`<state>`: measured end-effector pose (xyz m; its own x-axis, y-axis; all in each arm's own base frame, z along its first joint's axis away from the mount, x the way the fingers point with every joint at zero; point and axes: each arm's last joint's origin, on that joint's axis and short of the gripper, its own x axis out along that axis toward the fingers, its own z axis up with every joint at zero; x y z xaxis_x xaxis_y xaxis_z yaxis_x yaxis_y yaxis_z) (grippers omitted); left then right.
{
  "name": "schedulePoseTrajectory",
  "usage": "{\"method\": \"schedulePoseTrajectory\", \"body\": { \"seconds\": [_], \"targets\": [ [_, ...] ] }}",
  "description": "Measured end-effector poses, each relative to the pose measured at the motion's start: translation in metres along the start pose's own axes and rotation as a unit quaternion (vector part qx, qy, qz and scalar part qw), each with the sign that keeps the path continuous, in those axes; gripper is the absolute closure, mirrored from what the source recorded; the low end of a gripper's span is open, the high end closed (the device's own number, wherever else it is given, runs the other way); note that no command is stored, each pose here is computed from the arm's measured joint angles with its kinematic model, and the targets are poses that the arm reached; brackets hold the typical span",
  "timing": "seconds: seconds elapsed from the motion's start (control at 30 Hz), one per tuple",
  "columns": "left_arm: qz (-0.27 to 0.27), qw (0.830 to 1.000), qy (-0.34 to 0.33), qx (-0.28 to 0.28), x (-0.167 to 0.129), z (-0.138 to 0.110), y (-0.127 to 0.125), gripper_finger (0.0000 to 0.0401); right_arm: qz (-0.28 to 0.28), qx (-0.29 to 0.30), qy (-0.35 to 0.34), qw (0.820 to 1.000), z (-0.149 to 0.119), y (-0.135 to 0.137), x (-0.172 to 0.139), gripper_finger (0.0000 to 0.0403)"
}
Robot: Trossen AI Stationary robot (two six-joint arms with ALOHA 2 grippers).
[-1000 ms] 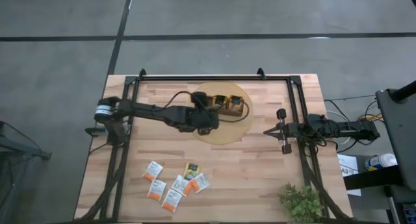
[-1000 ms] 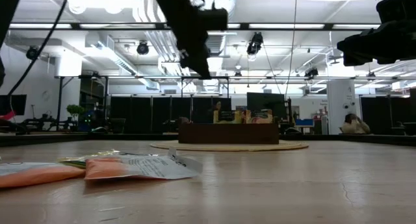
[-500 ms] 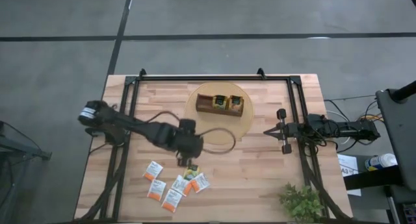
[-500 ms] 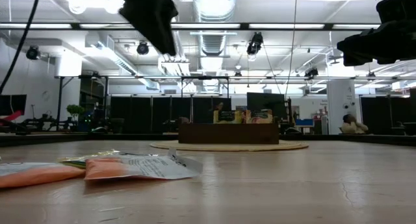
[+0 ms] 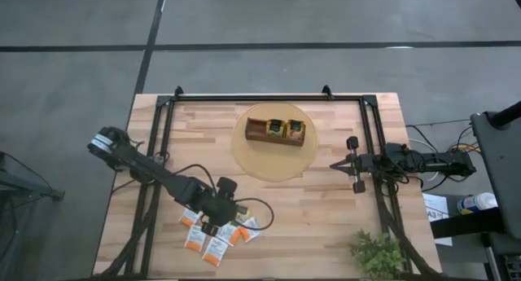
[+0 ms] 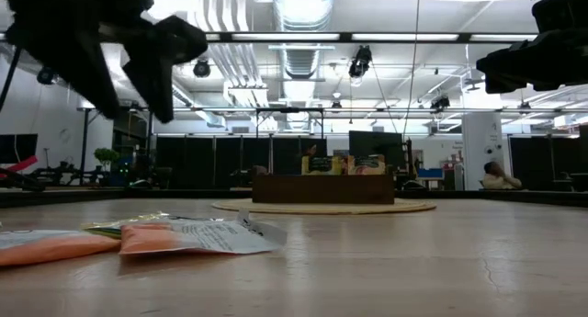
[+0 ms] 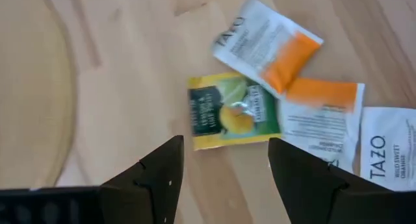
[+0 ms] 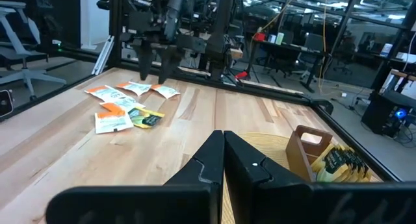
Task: Pick & Place Tea
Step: Put the green tea bag into the middle section of wooden organizer
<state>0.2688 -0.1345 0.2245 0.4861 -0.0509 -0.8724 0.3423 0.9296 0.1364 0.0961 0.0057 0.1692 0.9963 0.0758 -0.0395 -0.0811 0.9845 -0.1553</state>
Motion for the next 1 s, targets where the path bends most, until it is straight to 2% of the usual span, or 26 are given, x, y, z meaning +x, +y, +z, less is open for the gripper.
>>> {"method": "schedulePoseTrajectory", "body": {
  "seconds": [0.33, 0.63, 0.8, 1.0],
  "targets": [
    [0.003, 1.000, 0.010, 0.015, 0.016, 0.005, 0.001, 0.0183, 0.000, 0.000, 0.000, 1.000, 0.000, 0.000, 0.000, 0.0394],
    [0.013, 0.998, 0.060, 0.010, 0.038, 0.015, 0.019, 0.0183, 0.000, 0.000, 0.000, 1.000, 0.000, 0.000, 0.000, 0.0394],
    [-0.006, 0.997, 0.079, 0.001, 0.054, 0.012, 0.023, 0.0183, 0.000, 0.000, 0.000, 1.000, 0.000, 0.000, 0.000, 0.0394],
    [-0.015, 0.997, 0.069, -0.011, 0.067, 0.015, 0.025, 0.0183, 0.000, 0.000, 0.000, 1.000, 0.000, 0.000, 0.000, 0.0394]
  ]
}}
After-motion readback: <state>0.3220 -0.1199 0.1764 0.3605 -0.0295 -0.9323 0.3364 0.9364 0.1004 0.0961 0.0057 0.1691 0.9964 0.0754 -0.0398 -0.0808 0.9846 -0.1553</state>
